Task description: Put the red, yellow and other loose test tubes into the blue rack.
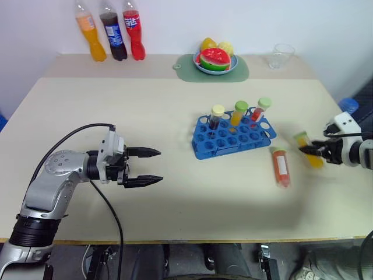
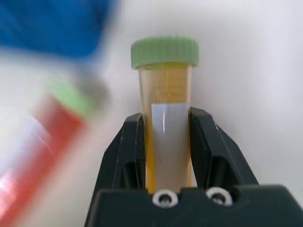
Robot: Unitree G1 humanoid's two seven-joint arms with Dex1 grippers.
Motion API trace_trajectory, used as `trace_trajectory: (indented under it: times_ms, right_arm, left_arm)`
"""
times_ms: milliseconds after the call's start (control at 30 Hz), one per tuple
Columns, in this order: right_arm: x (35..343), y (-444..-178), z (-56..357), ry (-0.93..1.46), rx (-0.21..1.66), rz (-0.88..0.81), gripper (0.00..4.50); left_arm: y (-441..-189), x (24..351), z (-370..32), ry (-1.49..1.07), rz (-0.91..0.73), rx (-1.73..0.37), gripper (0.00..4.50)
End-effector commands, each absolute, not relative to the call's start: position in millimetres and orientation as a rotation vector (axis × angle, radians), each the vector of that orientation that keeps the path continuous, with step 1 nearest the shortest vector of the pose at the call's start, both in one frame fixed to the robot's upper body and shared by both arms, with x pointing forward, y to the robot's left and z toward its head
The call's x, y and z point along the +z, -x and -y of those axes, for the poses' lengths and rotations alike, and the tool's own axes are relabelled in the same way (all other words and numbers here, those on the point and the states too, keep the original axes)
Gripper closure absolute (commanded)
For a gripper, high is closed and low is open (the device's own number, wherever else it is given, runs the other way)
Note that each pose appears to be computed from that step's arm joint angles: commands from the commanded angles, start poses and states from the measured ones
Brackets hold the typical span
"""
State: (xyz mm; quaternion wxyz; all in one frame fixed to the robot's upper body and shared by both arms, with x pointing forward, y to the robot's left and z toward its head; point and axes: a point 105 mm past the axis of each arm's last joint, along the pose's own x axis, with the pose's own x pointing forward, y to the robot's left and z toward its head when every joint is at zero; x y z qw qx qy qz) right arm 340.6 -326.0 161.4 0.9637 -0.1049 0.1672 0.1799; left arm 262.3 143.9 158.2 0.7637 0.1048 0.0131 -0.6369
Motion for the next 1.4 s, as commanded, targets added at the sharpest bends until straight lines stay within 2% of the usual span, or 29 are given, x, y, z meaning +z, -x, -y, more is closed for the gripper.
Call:
trace_trajectory:
  times_ms: [33, 200, 333, 467, 600, 700, 800, 900, 1000, 1067, 1200, 1400]
  right_arm:
    - [206.2, -336.4, 306.3, 0.262, 0.306, -0.026, 3.69]
    - [203.2, -330.8, 274.4, 0.212, 0.206, 0.184, 3.69]
    - [192.5, -329.5, 241.2, 0.186, 0.221, 0.268, 3.69]
    - [196.5, -327.6, 214.7, 0.113, 0.228, 0.357, 3.69]
    - [189.0, -323.2, 199.0, 0.109, 0.252, 0.367, 3.69]
    - [182.8, -325.1, 207.0, 0.123, 0.224, 0.332, 3.69]
    - [186.1, -325.4, 231.8, 0.122, 0.176, 0.273, 3.69]
    - [185.3, -318.6, 255.6, 0.147, 0.171, 0.128, 3.69]
    - [186.5, -303.0, 291.3, 0.158, 0.21, -0.143, 3.69]
    - [184.4, -297.2, 302.7, 0.126, 0.213, -0.259, 3.69]
    - [161.7, -292.6, 327.3, 0.001, 0.196, -0.525, 3.69]
    - [138.7, -307.2, 332.0, -0.037, 0.234, -0.661, 3.69]
  left_arm:
    - [-264.3, 166.3, -140.9, -0.246, 0.014, -1.389, 0.79]
    - [-273.2, 169.5, -138.4, -0.249, 0.027, -1.398, 0.79]
    - [-277.1, 170.3, -135.6, -0.246, 0.034, -1.408, 0.79]
    - [-280.0, 171.2, -134.4, -0.247, 0.042, -1.409, 0.79]
    - [-281.2, 171.8, -134.2, -0.247, 0.046, -1.405, 0.79]
    - [-280.8, 171.5, -134.6, -0.249, 0.044, -1.403, 0.79]
    - [-281.1, 172.1, -135.4, -0.253, 0.045, -1.395, 0.79]
    - [-280.3, 172.2, -135.5, -0.253, 0.046, -1.391, 0.79]
    - [-278.0, 170.3, -135.5, -0.248, 0.041, -1.39, 0.79]
    - [-277.4, 169.5, -135.0, -0.245, 0.039, -1.39, 0.79]
    - [-276.4, 166.7, -131.3, -0.234, 0.04, -1.395, 0.79]
    - [-275.7, 166.4, -131.1, -0.232, 0.042, -1.388, 0.79]
